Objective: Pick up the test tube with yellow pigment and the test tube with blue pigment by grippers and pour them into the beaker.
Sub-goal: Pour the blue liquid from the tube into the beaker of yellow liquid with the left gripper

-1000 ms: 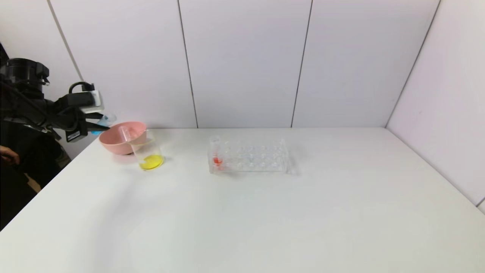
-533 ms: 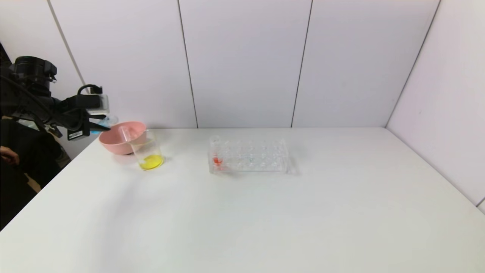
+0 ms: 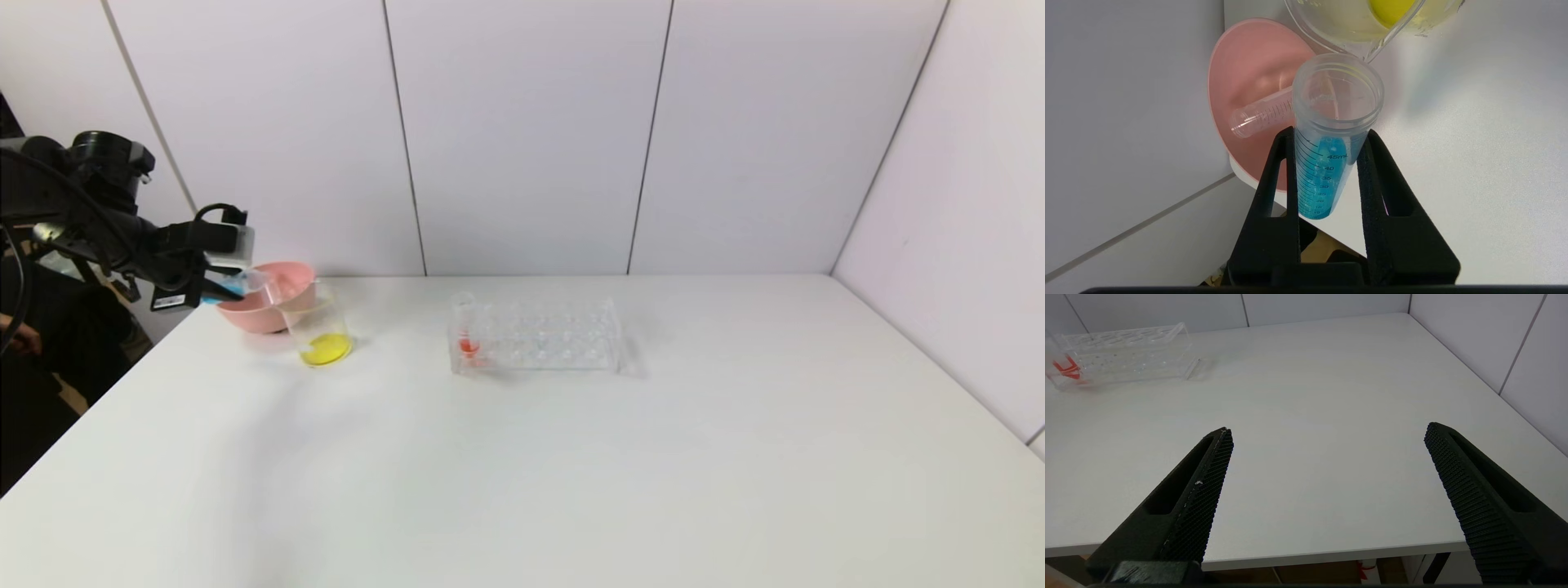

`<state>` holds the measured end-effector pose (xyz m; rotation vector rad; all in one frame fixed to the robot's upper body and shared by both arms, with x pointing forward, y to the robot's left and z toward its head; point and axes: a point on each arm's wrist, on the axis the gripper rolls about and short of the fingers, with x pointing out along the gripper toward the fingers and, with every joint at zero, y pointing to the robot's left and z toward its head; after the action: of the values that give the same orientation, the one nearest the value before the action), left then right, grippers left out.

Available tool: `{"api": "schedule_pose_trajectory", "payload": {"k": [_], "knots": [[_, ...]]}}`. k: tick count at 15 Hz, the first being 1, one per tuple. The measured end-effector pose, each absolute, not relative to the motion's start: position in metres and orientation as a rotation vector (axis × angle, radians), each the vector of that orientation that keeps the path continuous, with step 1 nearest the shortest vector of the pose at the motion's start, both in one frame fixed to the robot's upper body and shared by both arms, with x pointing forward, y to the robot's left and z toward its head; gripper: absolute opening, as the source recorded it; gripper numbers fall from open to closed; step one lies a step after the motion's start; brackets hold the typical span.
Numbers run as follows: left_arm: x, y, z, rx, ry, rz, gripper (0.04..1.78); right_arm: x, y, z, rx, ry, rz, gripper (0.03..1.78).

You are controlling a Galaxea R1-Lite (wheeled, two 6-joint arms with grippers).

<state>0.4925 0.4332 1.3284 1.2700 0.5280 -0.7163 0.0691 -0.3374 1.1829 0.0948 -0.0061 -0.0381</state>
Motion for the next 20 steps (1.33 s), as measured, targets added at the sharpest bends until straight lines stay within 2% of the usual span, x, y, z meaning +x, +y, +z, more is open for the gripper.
{"api": "schedule_pose_trajectory", "payload": {"k": [20], "knots": [[0.5,0.421,1.33,1.354,0.568,-0.673,0.44,0.069,-0.337,1.183,0.095,-0.006,-0.038,1.71]]}}
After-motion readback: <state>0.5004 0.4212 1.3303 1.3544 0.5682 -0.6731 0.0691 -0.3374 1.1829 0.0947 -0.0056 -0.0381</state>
